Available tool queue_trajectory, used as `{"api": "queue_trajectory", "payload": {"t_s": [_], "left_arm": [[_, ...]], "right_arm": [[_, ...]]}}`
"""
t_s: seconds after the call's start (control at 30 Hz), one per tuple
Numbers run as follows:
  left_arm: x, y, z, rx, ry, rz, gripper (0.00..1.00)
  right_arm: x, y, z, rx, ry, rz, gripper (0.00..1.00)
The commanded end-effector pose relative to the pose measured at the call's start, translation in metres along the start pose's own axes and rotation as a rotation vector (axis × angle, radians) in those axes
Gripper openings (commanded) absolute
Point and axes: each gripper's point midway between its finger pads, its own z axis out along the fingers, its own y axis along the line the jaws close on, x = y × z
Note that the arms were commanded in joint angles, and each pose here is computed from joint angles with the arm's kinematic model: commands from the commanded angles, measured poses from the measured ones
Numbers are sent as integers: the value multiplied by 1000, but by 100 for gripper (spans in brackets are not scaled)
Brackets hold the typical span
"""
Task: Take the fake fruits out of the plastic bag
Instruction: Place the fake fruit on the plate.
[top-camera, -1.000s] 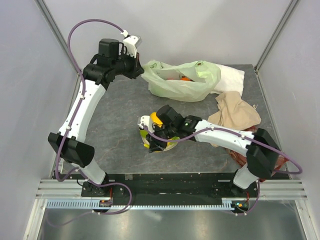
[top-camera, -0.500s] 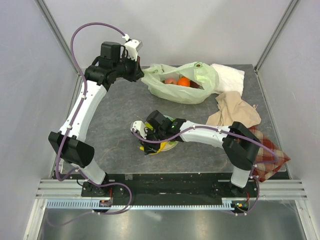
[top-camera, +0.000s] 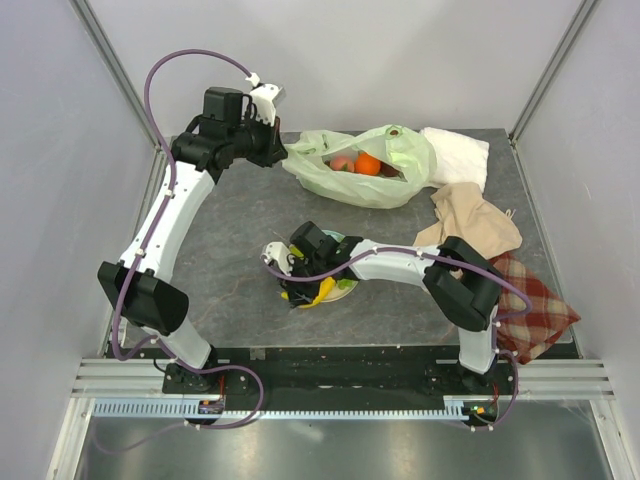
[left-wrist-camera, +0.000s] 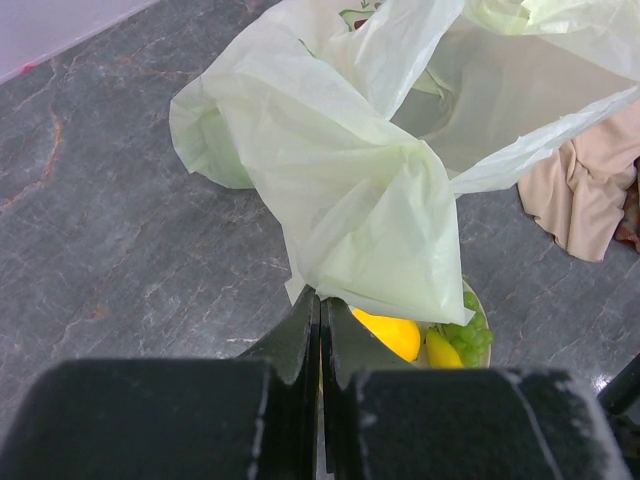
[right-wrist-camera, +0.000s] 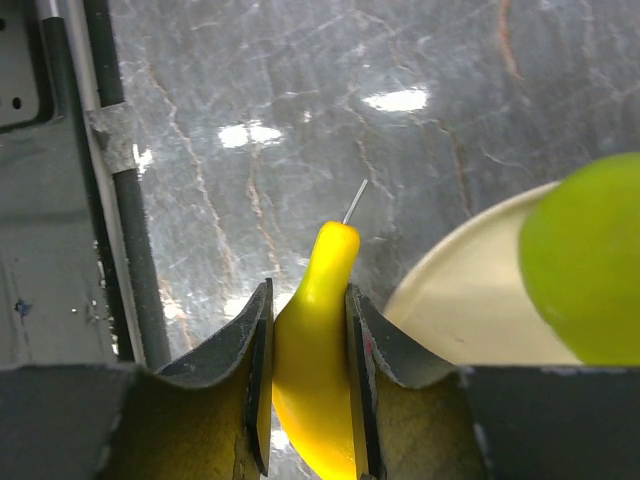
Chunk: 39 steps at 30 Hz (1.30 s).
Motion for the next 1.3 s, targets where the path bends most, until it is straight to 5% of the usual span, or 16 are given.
{"api": "queue_trajectory", "payload": {"t_s": [0.0,0.53,1.03,1.27], "left_arm": [[-16,-1,-13,-11,-60,24,2],[-9,-4,-8,16,-40,10,1],[-4,-9,-9,37,-33,1,2],[-2,-9,-7,42,-28,0,2]], "right_arm": [[-22,-10,-1,19,-59,-28,0],[-3,-33,5,90,-22,62,5],[5,-36,-2,94,-4,61,46],[5,-37,-3,103,-1,60,53]]}}
